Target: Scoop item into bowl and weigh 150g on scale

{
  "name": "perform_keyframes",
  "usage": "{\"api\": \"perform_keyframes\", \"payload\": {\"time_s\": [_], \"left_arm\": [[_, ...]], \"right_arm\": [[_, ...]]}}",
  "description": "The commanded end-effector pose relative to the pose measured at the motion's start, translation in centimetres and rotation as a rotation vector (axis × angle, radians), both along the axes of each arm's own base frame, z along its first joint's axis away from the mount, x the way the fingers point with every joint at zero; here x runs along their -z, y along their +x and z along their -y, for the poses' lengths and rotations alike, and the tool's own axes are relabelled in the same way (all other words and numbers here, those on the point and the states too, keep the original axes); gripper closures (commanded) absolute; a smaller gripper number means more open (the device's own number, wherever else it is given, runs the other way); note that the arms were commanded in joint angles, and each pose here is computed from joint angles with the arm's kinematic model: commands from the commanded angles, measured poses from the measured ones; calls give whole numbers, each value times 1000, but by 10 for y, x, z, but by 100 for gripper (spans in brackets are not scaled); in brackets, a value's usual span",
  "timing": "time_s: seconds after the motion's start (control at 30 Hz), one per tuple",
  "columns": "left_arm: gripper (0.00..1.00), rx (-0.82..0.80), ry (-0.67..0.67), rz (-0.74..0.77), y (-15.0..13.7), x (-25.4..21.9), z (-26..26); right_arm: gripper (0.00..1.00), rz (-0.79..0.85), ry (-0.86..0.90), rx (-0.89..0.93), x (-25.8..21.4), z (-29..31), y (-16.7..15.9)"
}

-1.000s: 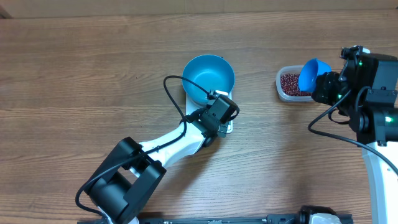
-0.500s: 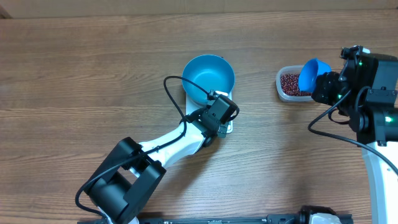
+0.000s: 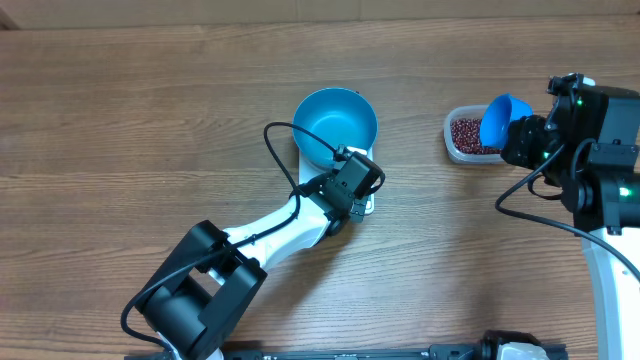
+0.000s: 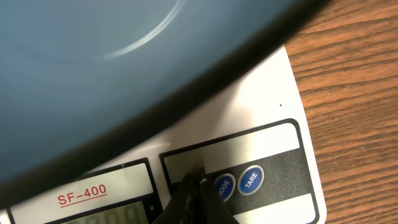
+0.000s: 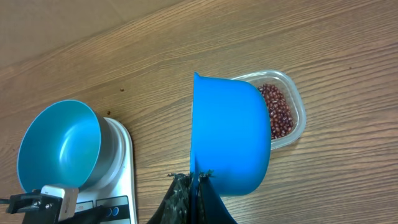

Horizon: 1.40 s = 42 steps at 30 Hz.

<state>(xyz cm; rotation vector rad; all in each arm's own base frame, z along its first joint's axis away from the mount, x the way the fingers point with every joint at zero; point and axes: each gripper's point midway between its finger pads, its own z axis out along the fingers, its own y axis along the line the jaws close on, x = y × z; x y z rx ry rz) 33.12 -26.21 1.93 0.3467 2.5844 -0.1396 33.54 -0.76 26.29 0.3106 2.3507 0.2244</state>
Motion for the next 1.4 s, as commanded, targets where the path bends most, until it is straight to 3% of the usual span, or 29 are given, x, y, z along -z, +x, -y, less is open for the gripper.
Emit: {"api": "perform_keyframes", "payload": {"time_s": [0.0,0.33,0.57,0.77,1.03,1.37], "left_arm": [[96,17,19,-53,-8,17,-3],[96,126,0,29,0,-40,17],[96,261,-177,21,-18,-90,47],[96,272,-245,96,-21,-133,46],[96,219,-259,254,-19,-195,20],[96,228,-200,196,-39,-212,-50]], "right_arm": [[96,27,-13,9,-10,4,0],[96,28,-12,9,-11,3,0],[96,28,-12,9,-11,4,0],[96,29,-12,9,-11,3,0],[96,28,-12,9,-11,3,0],[96,29,-12,8,-11,3,1]]}}
